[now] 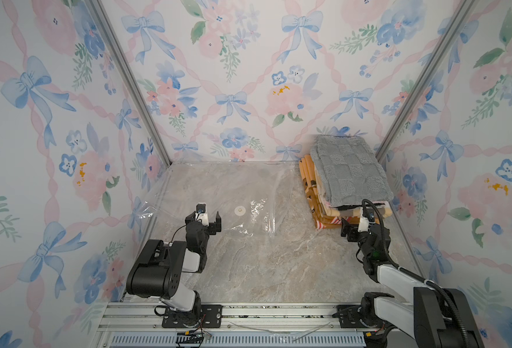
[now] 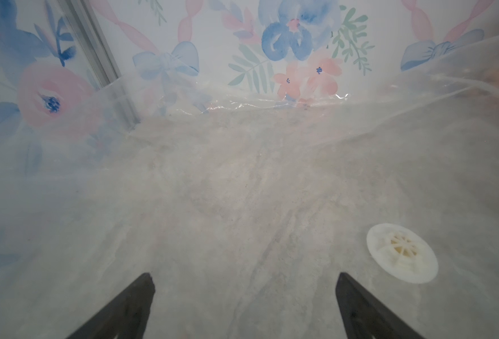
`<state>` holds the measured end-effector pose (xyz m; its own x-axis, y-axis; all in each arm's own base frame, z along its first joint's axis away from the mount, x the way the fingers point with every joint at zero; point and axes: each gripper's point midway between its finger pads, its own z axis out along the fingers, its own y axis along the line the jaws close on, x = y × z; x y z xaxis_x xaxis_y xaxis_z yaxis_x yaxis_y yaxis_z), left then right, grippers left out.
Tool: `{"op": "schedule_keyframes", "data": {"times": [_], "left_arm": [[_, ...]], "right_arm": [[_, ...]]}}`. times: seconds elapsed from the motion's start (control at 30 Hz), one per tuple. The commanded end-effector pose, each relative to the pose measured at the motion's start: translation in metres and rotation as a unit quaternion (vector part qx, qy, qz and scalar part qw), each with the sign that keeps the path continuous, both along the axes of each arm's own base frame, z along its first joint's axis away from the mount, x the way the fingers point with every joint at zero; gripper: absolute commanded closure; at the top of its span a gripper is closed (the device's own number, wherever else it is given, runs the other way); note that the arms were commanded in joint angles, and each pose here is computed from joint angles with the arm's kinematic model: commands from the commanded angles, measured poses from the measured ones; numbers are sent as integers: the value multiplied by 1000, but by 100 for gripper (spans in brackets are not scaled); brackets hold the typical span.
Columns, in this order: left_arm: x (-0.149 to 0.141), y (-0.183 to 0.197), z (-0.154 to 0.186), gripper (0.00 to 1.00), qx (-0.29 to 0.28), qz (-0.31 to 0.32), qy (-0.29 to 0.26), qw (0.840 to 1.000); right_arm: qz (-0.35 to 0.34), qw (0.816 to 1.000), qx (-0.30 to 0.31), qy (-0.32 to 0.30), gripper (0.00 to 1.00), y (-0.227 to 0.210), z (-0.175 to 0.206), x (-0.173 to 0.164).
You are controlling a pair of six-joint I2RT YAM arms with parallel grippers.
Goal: Take the blanket out of the vacuum bag
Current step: Reset both arms
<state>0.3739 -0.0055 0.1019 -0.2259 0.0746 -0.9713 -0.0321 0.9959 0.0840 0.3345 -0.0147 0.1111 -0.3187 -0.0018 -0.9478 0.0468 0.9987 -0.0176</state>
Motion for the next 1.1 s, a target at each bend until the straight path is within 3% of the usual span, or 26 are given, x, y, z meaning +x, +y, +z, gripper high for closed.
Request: {"op": "schedule_keyframes", "data": {"times": [0.0, 0.13, 0.33, 0.53, 0.7, 0.93, 1.07], "left_arm": [[3, 6, 4, 2, -1, 13, -5, 1000], [3, 6, 3, 2, -1, 14, -4, 1000], [3, 6, 4, 2, -1, 13, -4, 1000], [3, 6, 3, 2, -1, 14, -4, 1000], [3, 6, 3, 2, -1, 14, -4, 1000], [4, 6, 3, 2, -2, 12, -4, 1000], [4, 6, 2, 2, -2, 13, -3, 1000]], "right_arm": [[1, 998, -20, -58, 4, -1, 24, 10], [13, 999, -27, -44, 4, 2, 21, 16], [16, 997, -15, -76, 4, 2, 26, 5], [-51, 996, 36, -69, 4, -36, 24, 9], [-69, 993, 41, -84, 4, -42, 26, -8], [-48, 996, 33, -69, 4, -27, 26, -21], [-7, 996, 60, -64, 4, -10, 23, 3]]}}
